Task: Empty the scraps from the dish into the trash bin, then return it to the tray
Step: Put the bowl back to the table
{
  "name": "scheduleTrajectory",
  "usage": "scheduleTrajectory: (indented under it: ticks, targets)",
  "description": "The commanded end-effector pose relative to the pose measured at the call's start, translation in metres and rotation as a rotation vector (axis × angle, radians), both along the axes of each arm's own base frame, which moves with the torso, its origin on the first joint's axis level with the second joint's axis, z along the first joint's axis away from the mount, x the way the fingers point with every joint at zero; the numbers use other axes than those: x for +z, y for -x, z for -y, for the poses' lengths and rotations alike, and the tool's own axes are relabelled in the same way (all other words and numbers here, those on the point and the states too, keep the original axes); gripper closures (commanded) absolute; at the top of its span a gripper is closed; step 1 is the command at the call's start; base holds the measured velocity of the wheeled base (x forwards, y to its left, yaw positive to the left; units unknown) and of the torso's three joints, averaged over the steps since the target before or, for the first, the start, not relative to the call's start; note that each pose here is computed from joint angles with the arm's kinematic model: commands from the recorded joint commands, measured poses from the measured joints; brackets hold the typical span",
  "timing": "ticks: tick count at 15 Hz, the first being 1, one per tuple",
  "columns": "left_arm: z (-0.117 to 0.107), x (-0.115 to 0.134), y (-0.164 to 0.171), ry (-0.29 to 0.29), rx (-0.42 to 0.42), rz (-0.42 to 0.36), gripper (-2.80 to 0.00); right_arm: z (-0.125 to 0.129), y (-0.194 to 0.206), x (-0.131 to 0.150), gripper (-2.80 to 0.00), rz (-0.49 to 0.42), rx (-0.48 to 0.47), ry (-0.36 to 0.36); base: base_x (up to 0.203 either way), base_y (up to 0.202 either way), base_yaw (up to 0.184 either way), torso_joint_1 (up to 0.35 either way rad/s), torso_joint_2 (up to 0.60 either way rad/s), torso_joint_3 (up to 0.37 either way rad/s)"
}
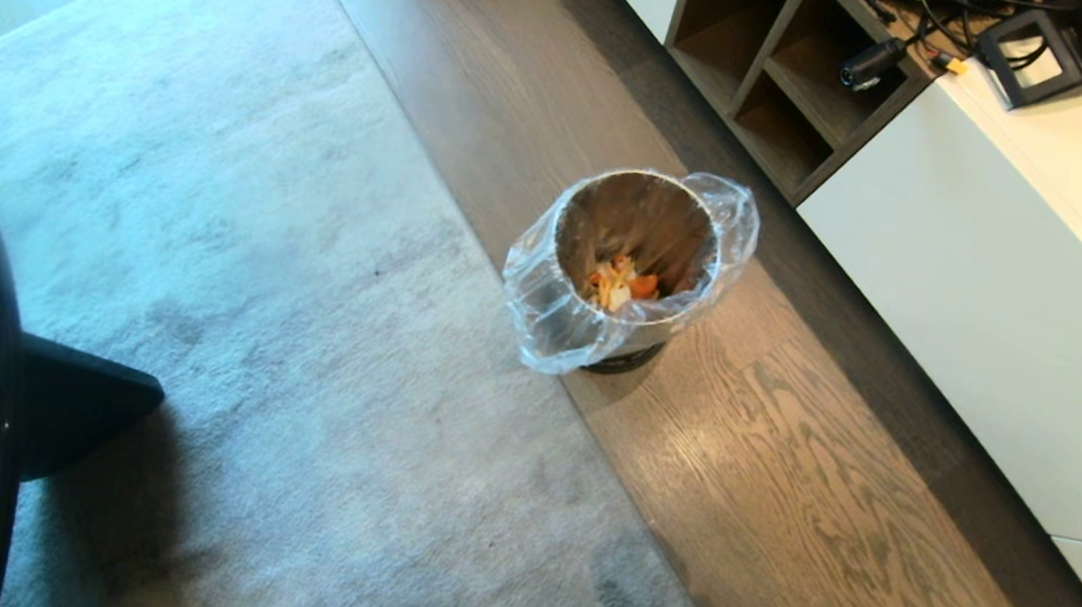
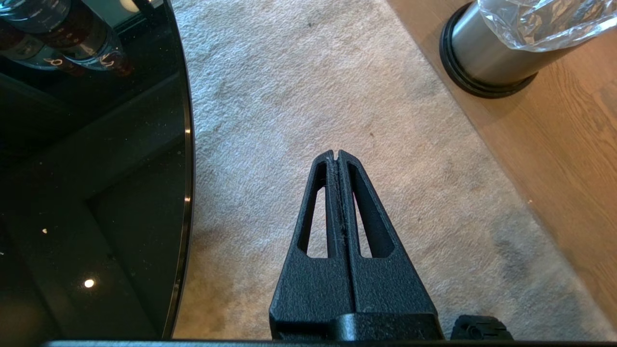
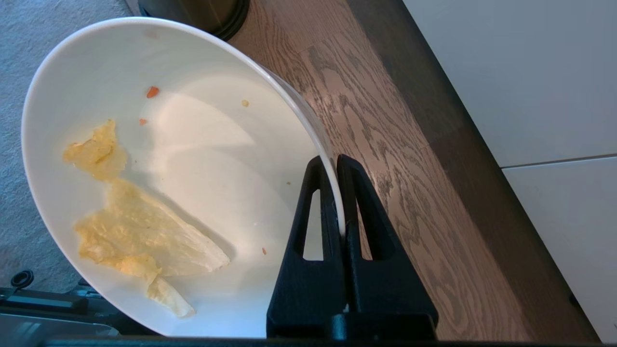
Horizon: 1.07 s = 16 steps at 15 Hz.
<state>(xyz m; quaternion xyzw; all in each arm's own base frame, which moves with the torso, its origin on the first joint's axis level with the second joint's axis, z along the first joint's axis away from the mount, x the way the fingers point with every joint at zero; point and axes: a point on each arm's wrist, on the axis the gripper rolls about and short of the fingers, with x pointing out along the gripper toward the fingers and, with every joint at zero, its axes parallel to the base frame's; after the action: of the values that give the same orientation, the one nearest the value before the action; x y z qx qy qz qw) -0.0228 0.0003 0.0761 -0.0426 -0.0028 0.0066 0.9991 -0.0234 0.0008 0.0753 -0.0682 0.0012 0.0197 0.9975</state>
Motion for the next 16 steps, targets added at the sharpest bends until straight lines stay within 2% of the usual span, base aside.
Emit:
scheduleTrajectory:
  ticks: [1, 5, 16]
  targets:
    - [0.0000, 0.0001, 0.0000, 0.001, 0.000, 0.001, 0.00, 0.0000, -0.0003, 0.0000, 0.00, -0.004, 0.001, 0.001, 0.000, 0.000, 0.000, 0.000, 0.00, 0.000]
    - [0.0000, 0.0001, 0.0000, 0.001, 0.000, 0.001, 0.00, 0.0000, -0.0003, -0.0001, 0.00, -0.004, 0.001, 0.001, 0.000, 0.000, 0.000, 0.002, 0.00, 0.076]
    - [0.0000, 0.0001, 0.0000, 0.004, 0.000, 0.001, 0.00, 0.0000, -0.0004, -0.0004, 0.00, -0.006, 0.001, 0.001, 0.000, 0.000, 0.000, 0.004, 0.00, 0.199]
